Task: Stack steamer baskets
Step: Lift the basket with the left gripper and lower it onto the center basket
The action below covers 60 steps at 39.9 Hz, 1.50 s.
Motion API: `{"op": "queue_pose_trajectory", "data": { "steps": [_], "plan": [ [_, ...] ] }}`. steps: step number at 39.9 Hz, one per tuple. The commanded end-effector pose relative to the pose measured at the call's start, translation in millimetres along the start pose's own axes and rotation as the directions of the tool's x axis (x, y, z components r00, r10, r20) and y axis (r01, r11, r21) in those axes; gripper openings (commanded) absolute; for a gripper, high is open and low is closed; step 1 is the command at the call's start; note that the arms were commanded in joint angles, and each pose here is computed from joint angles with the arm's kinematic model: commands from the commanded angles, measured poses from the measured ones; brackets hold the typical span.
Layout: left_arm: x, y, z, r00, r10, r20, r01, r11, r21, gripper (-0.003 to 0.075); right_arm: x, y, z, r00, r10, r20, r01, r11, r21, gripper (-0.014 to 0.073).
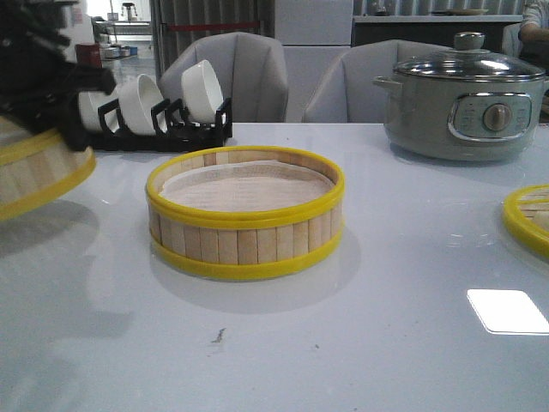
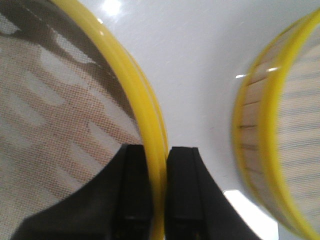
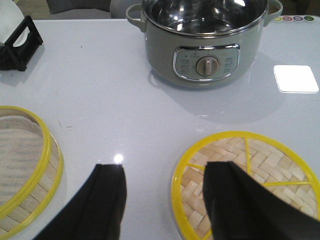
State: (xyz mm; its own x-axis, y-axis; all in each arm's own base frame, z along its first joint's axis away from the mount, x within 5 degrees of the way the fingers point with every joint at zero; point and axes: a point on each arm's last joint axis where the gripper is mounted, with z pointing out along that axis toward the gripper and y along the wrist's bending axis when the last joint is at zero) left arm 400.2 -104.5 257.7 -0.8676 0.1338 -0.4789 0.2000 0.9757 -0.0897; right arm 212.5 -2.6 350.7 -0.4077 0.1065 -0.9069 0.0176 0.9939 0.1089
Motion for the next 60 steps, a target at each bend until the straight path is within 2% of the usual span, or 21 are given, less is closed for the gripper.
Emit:
{"op": "queue_pose_trajectory", "data": {
  "steps": [1, 7, 16, 21, 24, 31, 36, 60],
  "plan": [
    [-26.5, -41.8, -50.9, 0.982, 0.072, 0.173, -0.084, 0.995, 0.062, 0.0088, -20.3, 1.4, -8.5, 0.993, -0.008, 0.121, 0.008, 1.000, 0.000, 0.0465],
    [-30.1, -102.6, -72.8, 0.956, 0.173, 0.238, -0.209, 0.968, 0.138, 0.0088, -20.3, 1.4, -8.5, 0.993, -0.008, 0.121, 0.008, 1.000, 0.000, 0.0465],
    [-6.2, -190.4, -71.5, 0.916, 0.320, 0.244, -0.377, 0.895, 0.240, 0.0088, -20.2, 1.4, -8.5, 0.993, -0.007, 0.120, 0.008, 1.000, 0.000, 0.0465],
    [12.0, -224.4, -55.6, 0.897, 0.386, 0.214, -0.435, 0.859, 0.271, 0.0088, -20.0, 1.5, -8.4, 0.993, -0.007, 0.118, 0.008, 1.000, 0.000, 0.0465],
    [19.7, -234.9, -43.9, 0.891, 0.411, 0.190, -0.451, 0.848, 0.279, 0.0088, -20.0, 1.5, -8.4, 0.993, -0.007, 0.118, 0.008, 1.000, 0.000, 0.0465],
    [26.4, -240.6, -20.9, 0.891, 0.430, 0.143, -0.453, 0.847, 0.279, 0.0088, -20.0, 1.5, -8.4, 0.993, -0.007, 0.118, 0.008, 1.000, 0.000, 0.0465],
    [23.8, -239.0, -16.7, 0.892, 0.425, 0.156, -0.453, 0.850, 0.270, 0.0088, -20.0, 1.5, -8.4, 0.993, -0.007, 0.118, 0.008, 1.000, 0.000, 0.0465],
    [3.0, -229.9, -25.9, 0.897, 0.378, 0.230, -0.430, 0.867, 0.252, 0.0088, -20.0, 1.5, -8.4, 0.993, -0.007, 0.118, 0.008, 1.000, 0.000, 0.0465]
  ]
}}
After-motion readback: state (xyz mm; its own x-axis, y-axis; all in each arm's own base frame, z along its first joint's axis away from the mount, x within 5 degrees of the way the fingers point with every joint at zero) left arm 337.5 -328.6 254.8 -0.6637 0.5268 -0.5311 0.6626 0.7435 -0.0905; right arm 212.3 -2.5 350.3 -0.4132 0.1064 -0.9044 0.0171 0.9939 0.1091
